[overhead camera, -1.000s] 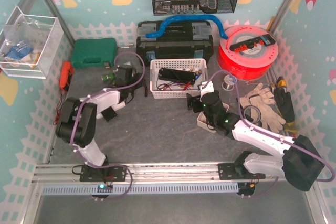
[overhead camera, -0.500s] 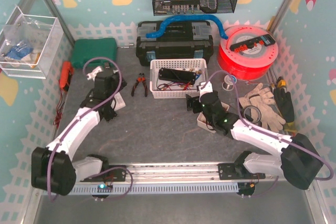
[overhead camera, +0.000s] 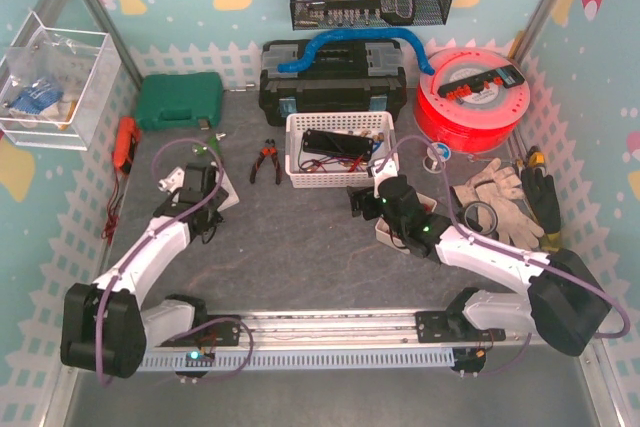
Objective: Install the large spring
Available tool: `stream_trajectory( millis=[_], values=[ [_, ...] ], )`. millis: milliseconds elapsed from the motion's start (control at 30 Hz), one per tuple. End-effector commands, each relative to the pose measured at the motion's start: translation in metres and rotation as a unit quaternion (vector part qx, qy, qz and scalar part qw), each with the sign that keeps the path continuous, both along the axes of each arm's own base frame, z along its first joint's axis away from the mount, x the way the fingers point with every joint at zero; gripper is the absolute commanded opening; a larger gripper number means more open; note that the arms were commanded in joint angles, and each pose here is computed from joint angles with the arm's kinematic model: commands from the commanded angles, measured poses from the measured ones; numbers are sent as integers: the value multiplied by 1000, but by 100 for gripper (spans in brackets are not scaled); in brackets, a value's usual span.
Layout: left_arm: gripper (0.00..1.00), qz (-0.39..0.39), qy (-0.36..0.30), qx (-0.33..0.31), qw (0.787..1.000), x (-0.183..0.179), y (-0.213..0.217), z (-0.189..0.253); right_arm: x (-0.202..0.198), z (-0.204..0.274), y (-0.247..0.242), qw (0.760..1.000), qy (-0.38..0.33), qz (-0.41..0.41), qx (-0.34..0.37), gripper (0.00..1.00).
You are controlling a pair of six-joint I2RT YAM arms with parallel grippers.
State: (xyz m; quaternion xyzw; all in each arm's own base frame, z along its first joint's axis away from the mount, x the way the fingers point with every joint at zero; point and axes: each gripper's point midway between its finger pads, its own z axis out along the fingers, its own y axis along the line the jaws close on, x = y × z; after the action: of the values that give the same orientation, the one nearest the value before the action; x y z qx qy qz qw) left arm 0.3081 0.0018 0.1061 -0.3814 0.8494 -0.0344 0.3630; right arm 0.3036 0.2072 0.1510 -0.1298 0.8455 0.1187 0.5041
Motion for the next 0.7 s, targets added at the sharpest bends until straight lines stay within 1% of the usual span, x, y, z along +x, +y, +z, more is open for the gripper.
stream_trajectory(
  millis=[0, 100, 167, 300, 533, 667],
  values=[
    [75, 35, 39, -29, 998, -17, 0, -4, 0, 6, 5, 1000, -11, 11, 8, 98],
    [84, 44, 73, -26, 996, -29, 2, -9, 1, 5, 4, 1000, -9, 6, 6, 98],
    [86, 42, 93, -20, 995, -36, 2, -14, 2, 5, 2, 1000, -7, -1, 3, 98],
    [92, 42, 112, -13, 993, -45, 5, -26, 2, 6, -1, 1000, -9, -8, 3, 98],
    [89, 17, 125, -17, 992, -35, -5, -43, 1, 9, -4, 1000, -14, -15, 6, 98],
    [89, 15, 143, -12, 990, -35, -7, -56, 1, 12, -7, 1000, -20, -18, 9, 98]
  ],
)
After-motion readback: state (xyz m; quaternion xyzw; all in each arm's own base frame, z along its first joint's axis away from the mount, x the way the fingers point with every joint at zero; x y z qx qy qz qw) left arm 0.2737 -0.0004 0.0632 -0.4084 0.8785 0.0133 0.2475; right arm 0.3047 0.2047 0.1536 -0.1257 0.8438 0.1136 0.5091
